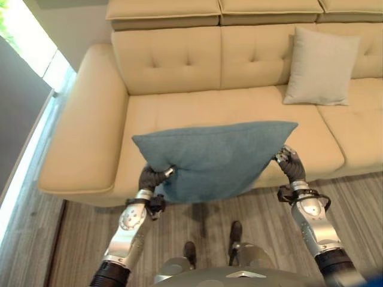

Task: Pick up all the scattered cushions and arrange them neatly on the sofa.

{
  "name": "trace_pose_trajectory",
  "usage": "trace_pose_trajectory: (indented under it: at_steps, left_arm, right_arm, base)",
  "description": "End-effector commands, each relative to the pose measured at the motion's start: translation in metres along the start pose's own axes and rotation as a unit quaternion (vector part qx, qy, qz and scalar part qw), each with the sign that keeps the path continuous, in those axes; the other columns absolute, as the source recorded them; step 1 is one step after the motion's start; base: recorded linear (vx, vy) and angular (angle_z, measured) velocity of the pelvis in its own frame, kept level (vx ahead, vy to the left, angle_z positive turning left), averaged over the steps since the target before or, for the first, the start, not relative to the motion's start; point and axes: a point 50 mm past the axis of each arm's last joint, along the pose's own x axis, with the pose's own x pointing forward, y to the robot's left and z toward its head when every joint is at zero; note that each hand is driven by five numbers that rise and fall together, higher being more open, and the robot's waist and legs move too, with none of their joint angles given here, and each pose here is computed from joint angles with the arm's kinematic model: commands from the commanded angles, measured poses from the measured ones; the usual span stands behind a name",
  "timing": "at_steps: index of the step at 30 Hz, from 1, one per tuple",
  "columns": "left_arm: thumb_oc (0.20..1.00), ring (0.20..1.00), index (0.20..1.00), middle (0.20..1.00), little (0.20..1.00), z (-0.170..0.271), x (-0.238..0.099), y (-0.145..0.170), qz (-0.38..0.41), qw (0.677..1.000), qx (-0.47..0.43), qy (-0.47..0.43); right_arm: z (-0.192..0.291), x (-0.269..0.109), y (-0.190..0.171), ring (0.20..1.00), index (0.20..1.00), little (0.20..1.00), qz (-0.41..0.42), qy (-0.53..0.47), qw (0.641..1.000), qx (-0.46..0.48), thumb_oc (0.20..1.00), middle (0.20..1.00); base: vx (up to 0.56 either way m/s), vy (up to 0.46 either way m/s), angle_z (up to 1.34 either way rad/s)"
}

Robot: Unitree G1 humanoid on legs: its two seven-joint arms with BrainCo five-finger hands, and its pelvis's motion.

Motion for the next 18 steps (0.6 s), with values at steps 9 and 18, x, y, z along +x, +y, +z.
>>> trace_pose_trajectory:
  at_steps: [9,18]
  left_arm:
    - [0.200,0.200,0.200,0.200,0.200,0.0453,0.0135,-0.0315,-0.085,0.990,-0.017,-0.114]
    - [0.200,0.200,0.200,0.200,0.200,0.0425,0.0106,-0.0289,-0.074,0.991,-0.018,-0.109]
  right_arm:
    - [0.0456,0.0106,-0.0037,0.200,0.200,0.200,0.003,-0.116,0.993,0.007,0.200,0.200]
    - [0.0433,0.0115,-0.0010,0.200,0.200,0.200,0.008,-0.109,0.994,0.002,0.200,0.200]
  base:
    - [0.07,-0.050,0.12]
    - [0.13,0.078,-0.21]
